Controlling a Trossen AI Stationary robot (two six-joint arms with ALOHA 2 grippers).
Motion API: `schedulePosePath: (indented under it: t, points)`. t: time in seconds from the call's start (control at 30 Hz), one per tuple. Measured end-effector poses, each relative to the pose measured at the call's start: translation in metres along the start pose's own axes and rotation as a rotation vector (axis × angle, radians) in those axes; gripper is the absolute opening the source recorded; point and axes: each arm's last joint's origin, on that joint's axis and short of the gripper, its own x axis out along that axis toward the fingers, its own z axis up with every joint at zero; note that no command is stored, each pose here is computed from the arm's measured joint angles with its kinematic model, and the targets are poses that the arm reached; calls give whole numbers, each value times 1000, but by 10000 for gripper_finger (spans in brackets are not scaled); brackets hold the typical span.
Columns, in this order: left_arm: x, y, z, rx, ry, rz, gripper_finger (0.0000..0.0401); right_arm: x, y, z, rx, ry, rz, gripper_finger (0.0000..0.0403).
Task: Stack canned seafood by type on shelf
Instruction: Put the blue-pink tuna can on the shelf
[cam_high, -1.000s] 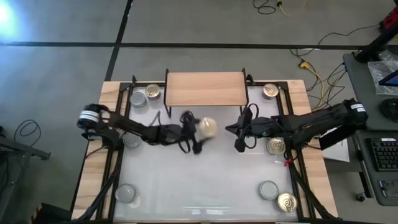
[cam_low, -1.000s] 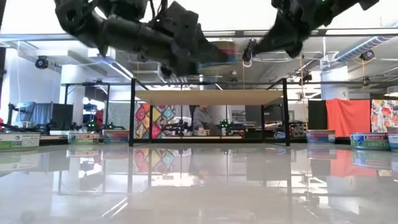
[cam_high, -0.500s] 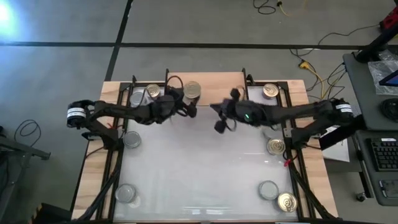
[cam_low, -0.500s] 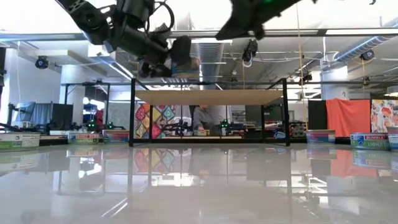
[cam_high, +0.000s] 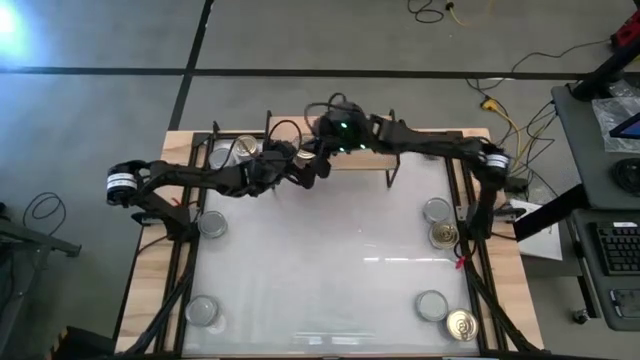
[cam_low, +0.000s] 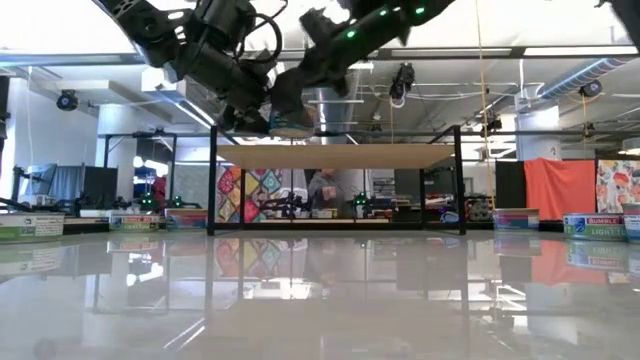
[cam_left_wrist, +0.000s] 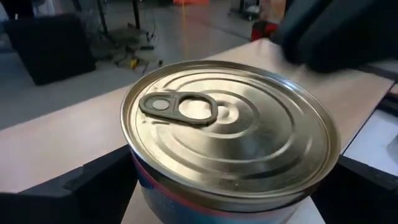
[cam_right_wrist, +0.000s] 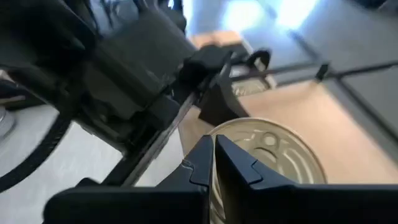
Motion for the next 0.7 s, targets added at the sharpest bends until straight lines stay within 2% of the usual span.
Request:
schedulePosePath:
  t: [0.27,0.43,0.7]
  points:
    - [3,4,15,60,220,98,399,30,-18,2,23,162,13,12]
    - [8,0,22,111,251,109,400,43,-20,0,26,217,39,12]
    - [8,0,20,156,262,105,400,46,-23,-3,14,229,43,12]
